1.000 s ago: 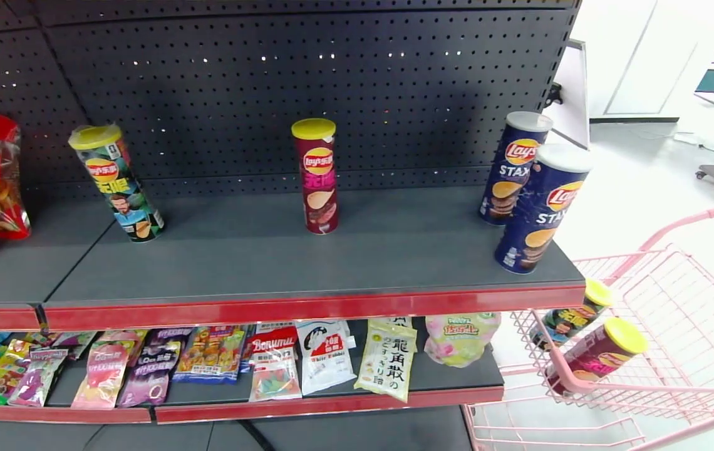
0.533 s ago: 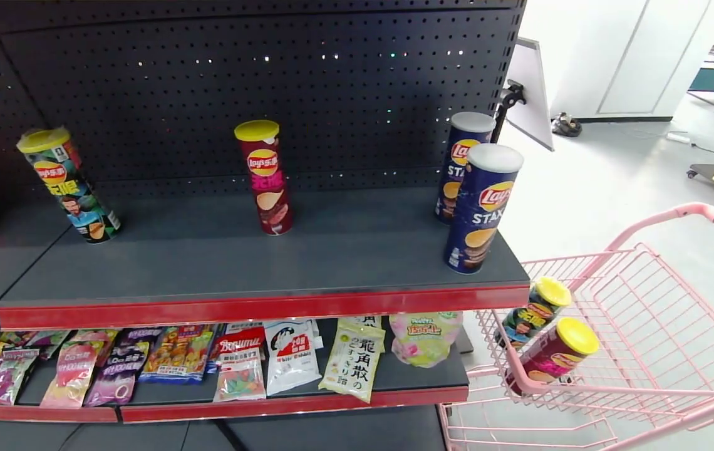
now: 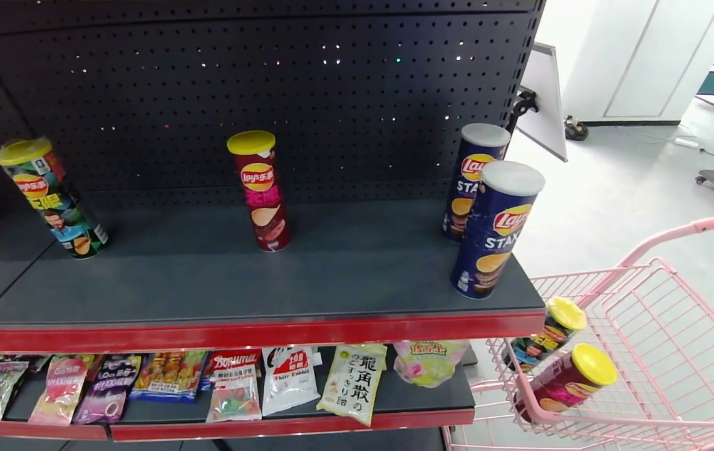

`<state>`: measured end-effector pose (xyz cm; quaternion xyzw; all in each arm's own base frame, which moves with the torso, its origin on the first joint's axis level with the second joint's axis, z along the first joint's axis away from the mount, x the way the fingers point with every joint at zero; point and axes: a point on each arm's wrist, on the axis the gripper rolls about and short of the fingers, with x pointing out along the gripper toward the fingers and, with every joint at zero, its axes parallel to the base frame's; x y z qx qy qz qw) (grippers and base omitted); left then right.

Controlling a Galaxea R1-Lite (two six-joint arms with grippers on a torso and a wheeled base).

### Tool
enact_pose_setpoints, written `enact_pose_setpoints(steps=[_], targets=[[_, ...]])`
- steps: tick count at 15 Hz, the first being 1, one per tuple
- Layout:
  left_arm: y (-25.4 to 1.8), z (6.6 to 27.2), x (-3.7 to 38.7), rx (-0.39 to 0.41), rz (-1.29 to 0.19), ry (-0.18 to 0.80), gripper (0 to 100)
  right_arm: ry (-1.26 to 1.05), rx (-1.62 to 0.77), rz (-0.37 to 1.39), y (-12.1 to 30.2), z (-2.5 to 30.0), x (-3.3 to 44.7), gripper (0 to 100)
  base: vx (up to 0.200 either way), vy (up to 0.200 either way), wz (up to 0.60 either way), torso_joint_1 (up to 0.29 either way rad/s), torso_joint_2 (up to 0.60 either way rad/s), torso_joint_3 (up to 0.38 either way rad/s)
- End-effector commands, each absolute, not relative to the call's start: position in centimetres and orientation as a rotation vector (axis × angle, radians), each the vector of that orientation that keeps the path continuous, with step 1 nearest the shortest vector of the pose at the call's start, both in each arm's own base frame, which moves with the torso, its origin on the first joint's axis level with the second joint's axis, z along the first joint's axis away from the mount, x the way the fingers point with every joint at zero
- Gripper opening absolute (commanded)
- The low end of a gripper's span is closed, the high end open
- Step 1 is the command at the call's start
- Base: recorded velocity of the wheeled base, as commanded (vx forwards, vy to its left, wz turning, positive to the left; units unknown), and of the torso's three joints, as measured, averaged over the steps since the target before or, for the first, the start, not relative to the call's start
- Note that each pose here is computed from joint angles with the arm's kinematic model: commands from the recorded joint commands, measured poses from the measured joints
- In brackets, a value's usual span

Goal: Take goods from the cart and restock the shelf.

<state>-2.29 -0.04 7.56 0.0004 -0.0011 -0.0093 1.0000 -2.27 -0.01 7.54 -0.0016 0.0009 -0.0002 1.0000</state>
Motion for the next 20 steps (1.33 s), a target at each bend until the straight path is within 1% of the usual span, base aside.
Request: enact_pose_setpoints(steps=[1, 2, 9, 12, 15, 20], targets=[[-0.04, 7.56, -2.28, 0.002, -0.018, -0.002, 100, 0.003, -0.005, 0.000, -0.01, 7.54, -2.27, 100, 0.000, 0.000, 0.00, 0.000, 0.00, 0.000], [-0.04, 7.56, -2.28, 0.000, -0.018, -0.002, 100, 0.003, -0.005, 0.000, -0.01, 7.54, -2.27, 100, 0.000, 0.000, 0.00, 0.000, 0.00, 0.000], [-0.04, 7.56, -2.28, 0.002, -0.018, -0.002, 100, 0.003, -0.003, 0.000, -0.01, 7.54, -2.27, 100, 0.000, 0.000, -0.60, -0.002, 0.00, 0.002], [-0.04, 7.56, -2.28, 0.002, -0.018, -0.002, 100, 0.003, -0.003, 0.000, -0.01, 7.54, -2.27, 100, 0.000, 0.000, 0.00, 0.000, 0.00, 0.000], [-0.04, 7.56, -2.28, 0.000, -0.018, -0.002, 100, 0.003, -0.003, 0.000, -0.01, 7.54, -2.27, 100, -0.200, 0.000, 0.00, 0.007, 0.00, -0.001], [-0.04, 7.56, -2.28, 0.000, -0.018, -0.002, 100, 0.003, -0.002, -0.002, -0.01, 7.54, -2.27, 100, 0.000, 0.000, 0.00, 0.000, 0.00, 0.000]])
